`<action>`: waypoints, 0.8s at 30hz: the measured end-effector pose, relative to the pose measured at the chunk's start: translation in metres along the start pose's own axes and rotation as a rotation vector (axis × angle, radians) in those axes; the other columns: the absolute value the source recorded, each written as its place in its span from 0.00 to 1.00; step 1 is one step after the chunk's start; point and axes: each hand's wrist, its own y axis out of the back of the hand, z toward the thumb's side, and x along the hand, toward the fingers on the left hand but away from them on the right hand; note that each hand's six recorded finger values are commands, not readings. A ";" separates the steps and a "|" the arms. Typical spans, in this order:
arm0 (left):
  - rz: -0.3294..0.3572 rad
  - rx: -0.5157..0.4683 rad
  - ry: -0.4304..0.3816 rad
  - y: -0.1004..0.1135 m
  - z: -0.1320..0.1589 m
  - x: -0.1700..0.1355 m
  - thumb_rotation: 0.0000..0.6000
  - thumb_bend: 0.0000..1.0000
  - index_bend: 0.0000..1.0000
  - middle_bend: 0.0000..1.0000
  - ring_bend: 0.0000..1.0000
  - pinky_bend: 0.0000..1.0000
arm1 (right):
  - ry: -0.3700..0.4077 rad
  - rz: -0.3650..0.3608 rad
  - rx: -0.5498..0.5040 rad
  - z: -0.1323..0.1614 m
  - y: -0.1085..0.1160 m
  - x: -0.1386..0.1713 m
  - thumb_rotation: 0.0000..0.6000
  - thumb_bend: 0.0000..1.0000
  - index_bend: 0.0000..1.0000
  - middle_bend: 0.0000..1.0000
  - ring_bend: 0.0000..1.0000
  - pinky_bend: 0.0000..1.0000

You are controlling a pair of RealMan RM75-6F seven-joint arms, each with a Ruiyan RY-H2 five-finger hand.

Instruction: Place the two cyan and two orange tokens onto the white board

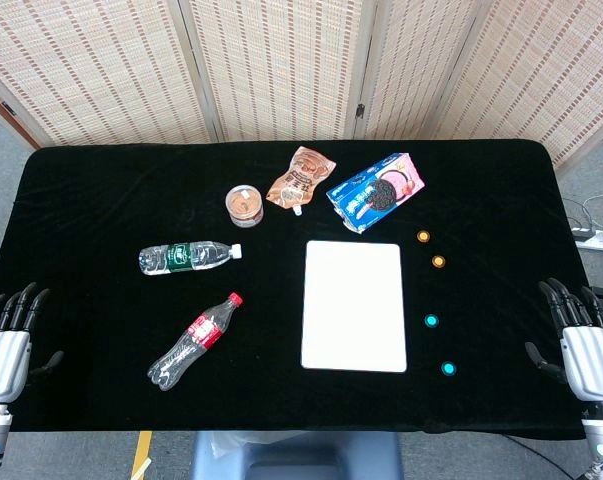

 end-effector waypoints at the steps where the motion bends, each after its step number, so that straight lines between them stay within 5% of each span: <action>1: 0.000 0.001 0.000 0.000 0.000 0.000 1.00 0.25 0.08 0.06 0.11 0.00 | -0.002 0.002 0.002 0.000 0.000 0.000 1.00 0.33 0.00 0.10 0.16 0.00; 16: 0.018 -0.006 -0.011 0.004 0.002 -0.002 1.00 0.25 0.08 0.06 0.11 0.00 | 0.106 0.049 -0.026 0.022 -0.010 -0.001 1.00 0.33 0.12 0.09 0.04 0.00; 24: 0.019 -0.008 -0.027 0.006 0.007 -0.002 1.00 0.25 0.08 0.06 0.12 0.00 | 0.219 0.204 0.008 0.047 -0.063 0.010 1.00 0.33 0.31 0.09 0.02 0.00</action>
